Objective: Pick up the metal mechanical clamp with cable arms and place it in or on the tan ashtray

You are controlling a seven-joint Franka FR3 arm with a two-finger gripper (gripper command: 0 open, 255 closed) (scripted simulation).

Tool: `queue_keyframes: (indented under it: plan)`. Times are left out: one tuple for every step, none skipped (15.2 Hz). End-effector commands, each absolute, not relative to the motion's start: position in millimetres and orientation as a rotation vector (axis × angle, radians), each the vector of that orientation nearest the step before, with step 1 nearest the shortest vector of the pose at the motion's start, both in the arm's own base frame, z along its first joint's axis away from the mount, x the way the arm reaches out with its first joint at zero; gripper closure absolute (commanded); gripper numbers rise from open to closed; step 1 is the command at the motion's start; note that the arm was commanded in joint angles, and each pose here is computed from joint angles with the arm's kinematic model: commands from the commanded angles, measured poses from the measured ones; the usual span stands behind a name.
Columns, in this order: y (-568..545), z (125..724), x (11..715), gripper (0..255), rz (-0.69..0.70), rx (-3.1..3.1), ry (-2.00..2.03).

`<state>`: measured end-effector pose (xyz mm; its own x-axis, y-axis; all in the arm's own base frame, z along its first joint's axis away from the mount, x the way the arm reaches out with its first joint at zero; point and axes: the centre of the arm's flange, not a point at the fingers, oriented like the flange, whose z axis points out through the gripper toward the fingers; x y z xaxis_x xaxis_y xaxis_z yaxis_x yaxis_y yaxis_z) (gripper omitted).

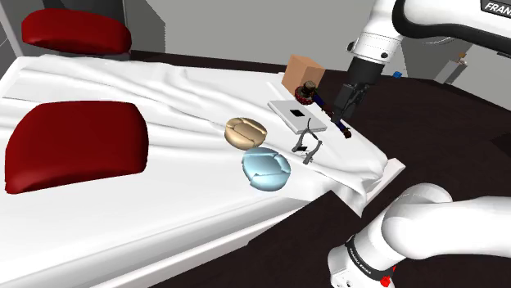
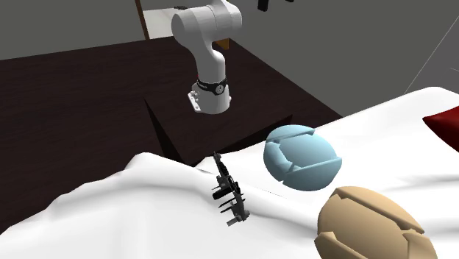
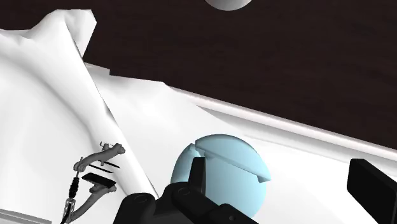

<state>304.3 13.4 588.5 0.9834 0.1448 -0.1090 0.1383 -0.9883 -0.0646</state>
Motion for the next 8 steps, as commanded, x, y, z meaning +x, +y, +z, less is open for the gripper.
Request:
queue_keyframes:
  plan:
    - [13.4, 588.5, 304.3, 0, 0.175, -3.072, -0.219]
    - [2.9, 581.4, 310.2, 0, 0.167, -3.064, -0.203]
    - [-7.5, 574.2, 316.1, 0, 0.158, -3.056, -0.187]
    - [-18.0, 566.9, 321.9, 0, 0.149, -3.047, -0.172]
    - [-28.5, 559.6, 327.6, 0, 0.140, -3.039, -0.156]
    - [-38.9, 552.2, 333.3, 0, 0.132, -3.031, -0.140]
    - [-49.3, 544.7, 338.8, 0, 0.123, -3.022, -0.125]
    - [-59.8, 537.1, 344.3, 0, 0.115, -3.013, -0.109]
